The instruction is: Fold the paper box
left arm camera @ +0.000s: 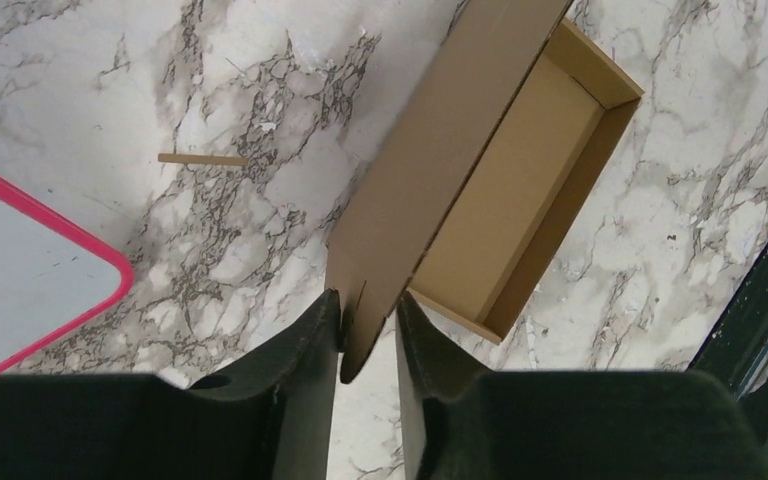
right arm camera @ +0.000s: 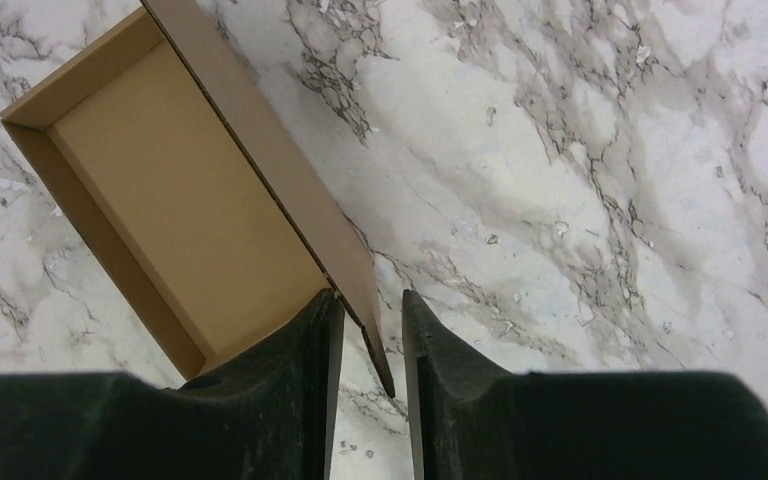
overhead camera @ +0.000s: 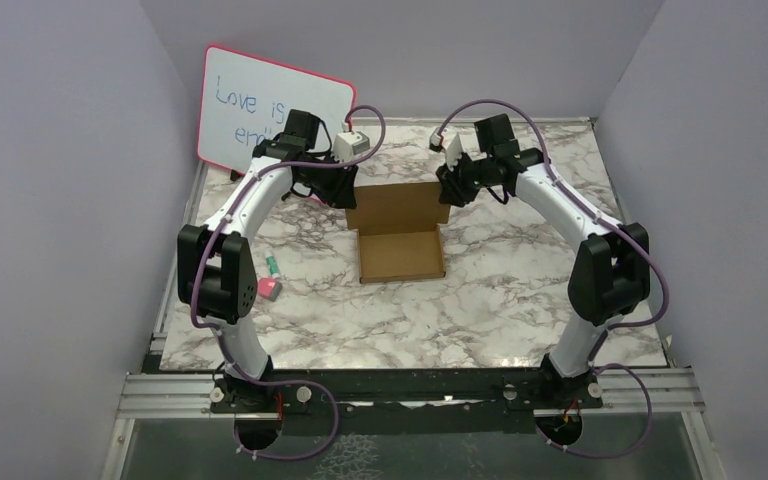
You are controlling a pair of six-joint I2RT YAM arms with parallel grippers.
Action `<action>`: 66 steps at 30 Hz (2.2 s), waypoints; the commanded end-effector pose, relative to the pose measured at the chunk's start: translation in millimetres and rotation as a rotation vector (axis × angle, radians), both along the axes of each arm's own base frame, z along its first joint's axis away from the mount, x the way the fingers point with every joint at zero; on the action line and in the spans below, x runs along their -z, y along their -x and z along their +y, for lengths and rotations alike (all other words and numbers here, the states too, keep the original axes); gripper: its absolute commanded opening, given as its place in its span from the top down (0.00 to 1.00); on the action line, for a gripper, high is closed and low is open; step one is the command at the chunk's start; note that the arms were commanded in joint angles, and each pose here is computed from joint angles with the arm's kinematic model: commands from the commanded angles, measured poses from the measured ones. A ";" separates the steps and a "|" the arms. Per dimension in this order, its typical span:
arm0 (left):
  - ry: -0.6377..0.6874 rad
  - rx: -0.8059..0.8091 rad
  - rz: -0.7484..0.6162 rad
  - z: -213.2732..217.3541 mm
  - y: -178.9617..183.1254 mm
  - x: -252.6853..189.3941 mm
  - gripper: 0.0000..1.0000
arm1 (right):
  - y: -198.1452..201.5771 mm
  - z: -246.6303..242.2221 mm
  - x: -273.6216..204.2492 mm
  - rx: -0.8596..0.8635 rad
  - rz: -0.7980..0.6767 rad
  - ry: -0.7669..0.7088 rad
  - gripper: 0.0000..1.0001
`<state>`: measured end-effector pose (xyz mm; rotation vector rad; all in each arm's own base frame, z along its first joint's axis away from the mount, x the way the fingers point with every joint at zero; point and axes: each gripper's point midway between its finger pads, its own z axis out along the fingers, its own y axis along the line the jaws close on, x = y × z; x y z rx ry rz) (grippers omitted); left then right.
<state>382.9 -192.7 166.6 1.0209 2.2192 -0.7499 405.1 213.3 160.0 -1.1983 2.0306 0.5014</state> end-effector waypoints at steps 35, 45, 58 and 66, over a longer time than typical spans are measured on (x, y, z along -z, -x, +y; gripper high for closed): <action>-0.035 -0.563 -0.069 -4.5 -45.9 -26.2 1.00 | -8.0 5.3 -26.2 0.533 -0.020 -0.103 0.99; 0.106 -0.737 -0.114 -17.6 -59.3 -43.2 1.00 | -15.1 11.9 -24.8 0.834 -0.075 -0.148 0.97; 0.288 -0.801 -0.108 -37.2 -59.8 -33.9 1.00 | -45.1 -4.1 -6.2 1.226 -0.098 -0.310 0.95; 0.347 -0.839 -0.095 -41.7 -49.7 -28.1 1.00 | -39.7 -11.2 2.5 1.335 -0.082 -0.375 0.95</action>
